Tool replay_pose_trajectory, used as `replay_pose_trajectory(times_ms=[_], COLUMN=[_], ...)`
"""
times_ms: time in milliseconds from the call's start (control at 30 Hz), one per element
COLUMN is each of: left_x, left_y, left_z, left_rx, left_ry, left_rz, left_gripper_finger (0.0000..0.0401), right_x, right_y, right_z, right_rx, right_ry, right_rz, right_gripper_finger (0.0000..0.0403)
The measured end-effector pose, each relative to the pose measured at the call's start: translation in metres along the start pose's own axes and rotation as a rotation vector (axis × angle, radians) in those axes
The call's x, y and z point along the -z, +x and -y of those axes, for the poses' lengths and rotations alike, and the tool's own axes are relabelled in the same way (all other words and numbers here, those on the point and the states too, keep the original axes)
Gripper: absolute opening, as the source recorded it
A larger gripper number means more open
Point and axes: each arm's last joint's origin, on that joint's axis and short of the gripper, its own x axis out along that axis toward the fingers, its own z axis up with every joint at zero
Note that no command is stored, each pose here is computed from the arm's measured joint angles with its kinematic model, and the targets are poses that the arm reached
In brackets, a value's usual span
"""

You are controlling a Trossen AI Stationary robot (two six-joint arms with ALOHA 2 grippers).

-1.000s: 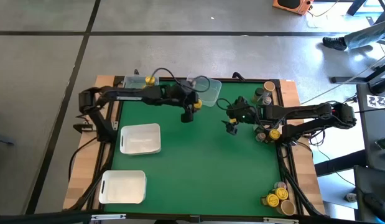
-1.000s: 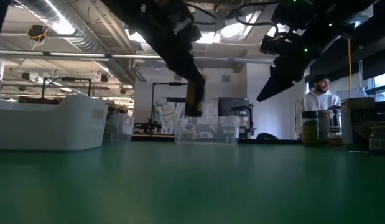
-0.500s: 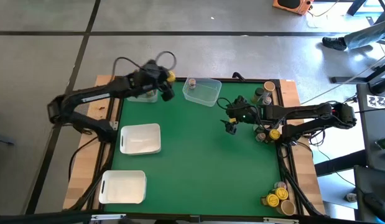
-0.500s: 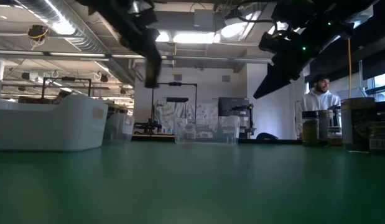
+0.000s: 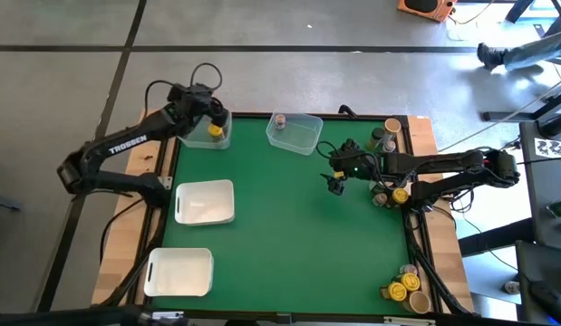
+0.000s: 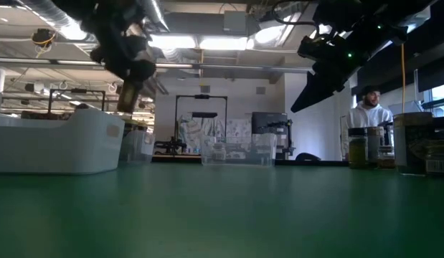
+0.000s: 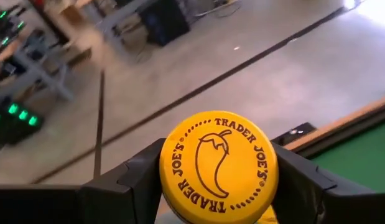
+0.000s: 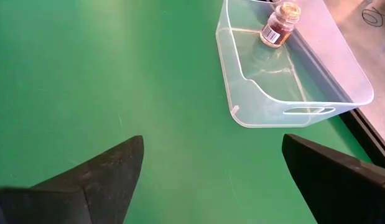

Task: Sort spices by type
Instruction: Put the yellow seasoning bottle into the left transparent bin

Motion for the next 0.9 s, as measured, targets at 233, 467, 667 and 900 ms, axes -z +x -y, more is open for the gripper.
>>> replay_pose_trajectory(times_ms=[233, 467, 667, 900], left_x=[0.024, 0.048, 0.064, 0.082], left_y=[0.016, 0.028, 0.036, 0.045], left_z=[-0.004, -0.005, -0.004, -0.005], left_rx=[0.004, 0.014, 0.055, 0.097], left_ry=[-0.09, -0.139, -0.196, -0.235], left_rz=[-0.076, -0.139, -0.124, -0.128], left_gripper_finger=[0.0227, 0.0232, 0.0233, 0.0234], right_x=[0.0, 0.0, 0.001, 0.001], right_y=[0.0, 0.0, 0.0, 0.0], right_z=[0.0, 0.0, 0.0, 0.0], right_rx=[0.0, 0.0, 0.0, -0.001], right_ry=[0.0, -0.001, -0.002, -0.001], right_rz=[0.0, -0.002, -0.005, -0.005], right_gripper_finger=[0.0381, 0.0381, 0.0381, 0.0381])
